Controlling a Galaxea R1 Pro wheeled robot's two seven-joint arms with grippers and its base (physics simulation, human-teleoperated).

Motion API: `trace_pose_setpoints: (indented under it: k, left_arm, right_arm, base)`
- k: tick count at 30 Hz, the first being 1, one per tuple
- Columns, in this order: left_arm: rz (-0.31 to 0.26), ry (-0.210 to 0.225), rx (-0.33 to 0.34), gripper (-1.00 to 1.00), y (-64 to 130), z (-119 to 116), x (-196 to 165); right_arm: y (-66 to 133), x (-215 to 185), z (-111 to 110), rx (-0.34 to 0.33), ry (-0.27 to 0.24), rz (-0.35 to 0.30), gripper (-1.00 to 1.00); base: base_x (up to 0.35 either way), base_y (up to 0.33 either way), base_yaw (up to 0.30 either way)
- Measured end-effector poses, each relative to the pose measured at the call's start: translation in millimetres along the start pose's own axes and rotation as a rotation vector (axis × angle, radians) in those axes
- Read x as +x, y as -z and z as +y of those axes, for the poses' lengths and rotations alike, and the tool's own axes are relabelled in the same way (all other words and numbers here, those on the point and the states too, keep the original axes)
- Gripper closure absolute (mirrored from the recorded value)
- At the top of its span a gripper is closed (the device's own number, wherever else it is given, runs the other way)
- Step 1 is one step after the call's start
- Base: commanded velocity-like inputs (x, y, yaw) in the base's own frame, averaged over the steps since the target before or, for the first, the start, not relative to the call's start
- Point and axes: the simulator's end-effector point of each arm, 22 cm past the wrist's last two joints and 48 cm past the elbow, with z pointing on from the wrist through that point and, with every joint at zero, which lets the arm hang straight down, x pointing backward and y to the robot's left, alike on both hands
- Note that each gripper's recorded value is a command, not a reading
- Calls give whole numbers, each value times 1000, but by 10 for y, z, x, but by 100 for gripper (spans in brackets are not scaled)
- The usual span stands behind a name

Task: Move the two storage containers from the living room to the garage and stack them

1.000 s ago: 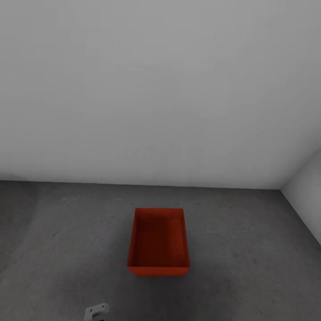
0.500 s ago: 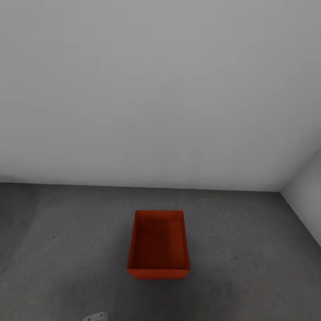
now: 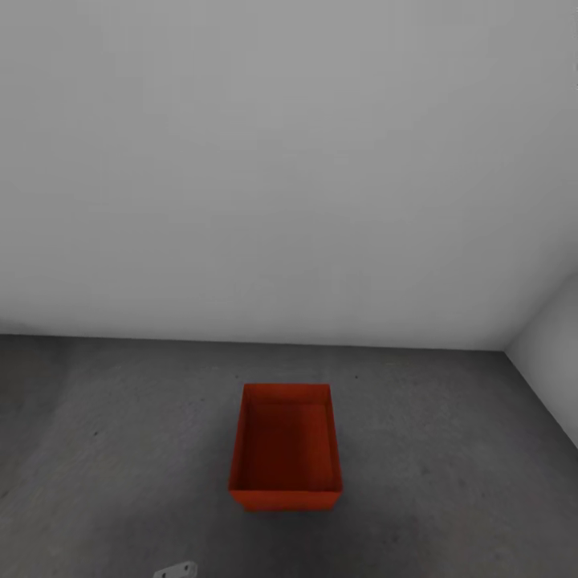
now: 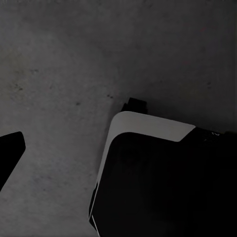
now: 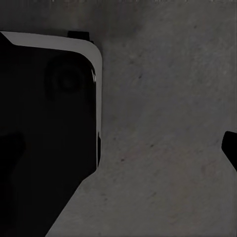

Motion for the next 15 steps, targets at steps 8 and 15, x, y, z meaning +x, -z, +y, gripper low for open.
trace_pose_setpoints:
  k: [8, 15]
  left_arm:
    - [-13, 0, 5, -100, 26, -24, -53]
    - [-24, 2, 8, -100, 49, -36, -99]
  right_arm:
    - [11, -54, -21, 3, -2, -14, -100]
    - [22, -49, -37, 5, -2, -18, -100]
  base:
    - [0, 0, 0]
    - [0, 0, 0]
